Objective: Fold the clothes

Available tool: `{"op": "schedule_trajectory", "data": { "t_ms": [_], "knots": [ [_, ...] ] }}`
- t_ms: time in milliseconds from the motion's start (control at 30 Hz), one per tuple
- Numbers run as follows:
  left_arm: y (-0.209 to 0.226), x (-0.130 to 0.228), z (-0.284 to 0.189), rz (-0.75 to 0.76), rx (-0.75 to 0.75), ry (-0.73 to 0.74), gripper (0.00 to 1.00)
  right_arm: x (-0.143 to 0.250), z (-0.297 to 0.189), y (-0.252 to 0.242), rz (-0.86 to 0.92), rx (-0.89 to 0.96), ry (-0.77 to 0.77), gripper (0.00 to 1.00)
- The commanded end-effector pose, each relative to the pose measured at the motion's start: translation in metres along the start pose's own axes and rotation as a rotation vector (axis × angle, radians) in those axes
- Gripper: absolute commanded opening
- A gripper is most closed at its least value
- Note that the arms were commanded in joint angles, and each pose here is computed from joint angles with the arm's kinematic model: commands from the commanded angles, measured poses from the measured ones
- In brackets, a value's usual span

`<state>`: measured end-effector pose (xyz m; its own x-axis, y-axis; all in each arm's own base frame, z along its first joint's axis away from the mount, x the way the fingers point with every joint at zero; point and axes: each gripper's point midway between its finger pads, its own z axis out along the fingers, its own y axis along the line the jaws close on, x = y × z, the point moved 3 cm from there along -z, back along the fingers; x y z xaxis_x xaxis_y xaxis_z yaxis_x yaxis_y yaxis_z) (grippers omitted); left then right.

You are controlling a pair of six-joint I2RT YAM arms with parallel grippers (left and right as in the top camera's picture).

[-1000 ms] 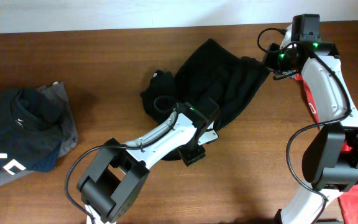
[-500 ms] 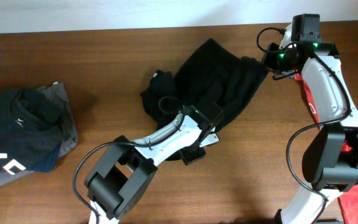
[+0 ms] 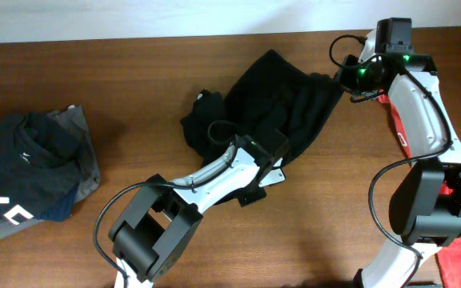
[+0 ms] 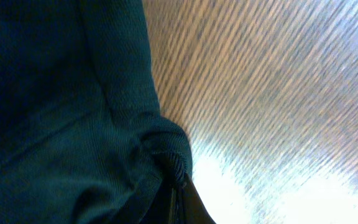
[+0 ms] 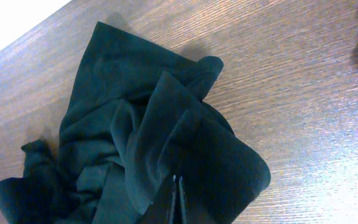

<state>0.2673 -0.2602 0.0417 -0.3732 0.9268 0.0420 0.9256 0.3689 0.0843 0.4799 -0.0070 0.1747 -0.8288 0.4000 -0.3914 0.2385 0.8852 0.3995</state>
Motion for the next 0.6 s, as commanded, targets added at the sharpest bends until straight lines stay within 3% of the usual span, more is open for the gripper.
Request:
{"op": "schedule_trajectory", "data": {
  "t_ms": [0,100,233,400,567],
  "knots": [
    [0.016,-0.001,-0.013,-0.065,-0.096,0.023,0.0,-0.007,-0.022,0.009,-0.02,-0.03,-0.046,0.04],
    [0.046,0.008,-0.048,-0.231,-0.257,0.054,0.0,-0.008,-0.03,0.011,-0.049,-0.032,-0.058,0.04],
    [0.079,0.021,-0.114,-0.415,-0.355,0.001,0.0,-0.009,-0.048,0.014,-0.05,-0.03,-0.084,0.04],
    [0.123,0.058,-0.213,-0.653,-0.459,-0.173,0.0,-0.01,-0.076,0.0,-0.031,0.055,-0.125,0.05],
    [0.166,0.127,-0.311,-0.873,-0.619,-0.401,0.0,-0.009,-0.099,-0.019,-0.013,0.15,-0.152,0.04]
  ]
}}
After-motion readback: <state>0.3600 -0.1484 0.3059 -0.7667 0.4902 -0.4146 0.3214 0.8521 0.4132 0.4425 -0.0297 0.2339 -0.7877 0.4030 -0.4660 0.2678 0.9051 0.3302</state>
